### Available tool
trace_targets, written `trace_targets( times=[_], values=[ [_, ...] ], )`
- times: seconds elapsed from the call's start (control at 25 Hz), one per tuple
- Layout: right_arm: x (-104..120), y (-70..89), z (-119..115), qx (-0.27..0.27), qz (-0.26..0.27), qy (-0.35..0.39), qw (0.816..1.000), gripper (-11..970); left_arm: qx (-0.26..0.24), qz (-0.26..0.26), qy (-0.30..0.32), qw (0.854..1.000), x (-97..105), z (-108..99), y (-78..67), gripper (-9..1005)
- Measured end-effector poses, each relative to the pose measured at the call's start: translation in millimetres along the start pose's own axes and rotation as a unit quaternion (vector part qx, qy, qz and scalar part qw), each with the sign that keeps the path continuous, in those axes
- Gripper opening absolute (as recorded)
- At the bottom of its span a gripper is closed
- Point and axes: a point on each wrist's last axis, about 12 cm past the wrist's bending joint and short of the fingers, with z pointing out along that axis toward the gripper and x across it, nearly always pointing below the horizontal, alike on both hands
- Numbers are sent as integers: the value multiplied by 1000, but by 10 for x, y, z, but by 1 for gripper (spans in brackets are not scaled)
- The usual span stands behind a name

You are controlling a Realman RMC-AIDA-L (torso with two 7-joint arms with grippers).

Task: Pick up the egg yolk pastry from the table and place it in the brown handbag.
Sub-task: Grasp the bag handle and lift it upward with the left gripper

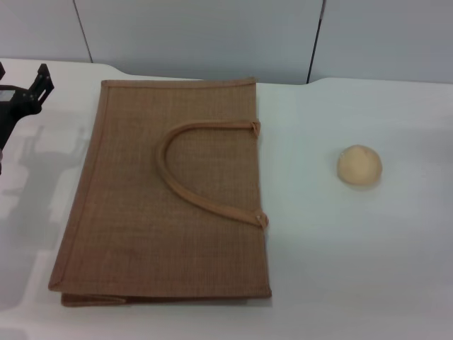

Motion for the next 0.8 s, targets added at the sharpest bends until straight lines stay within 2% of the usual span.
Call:
trace_targets(
  times=[0.48,0.8],
  values=[
    [-31,-42,-27,15,7,-27,1000,882,2,0,-3,1000,-17,23,-13,817],
    [-7,-66,-56,17,31,-32,999,877,2,0,-3,1000,-21,30,-18,816]
  ],
)
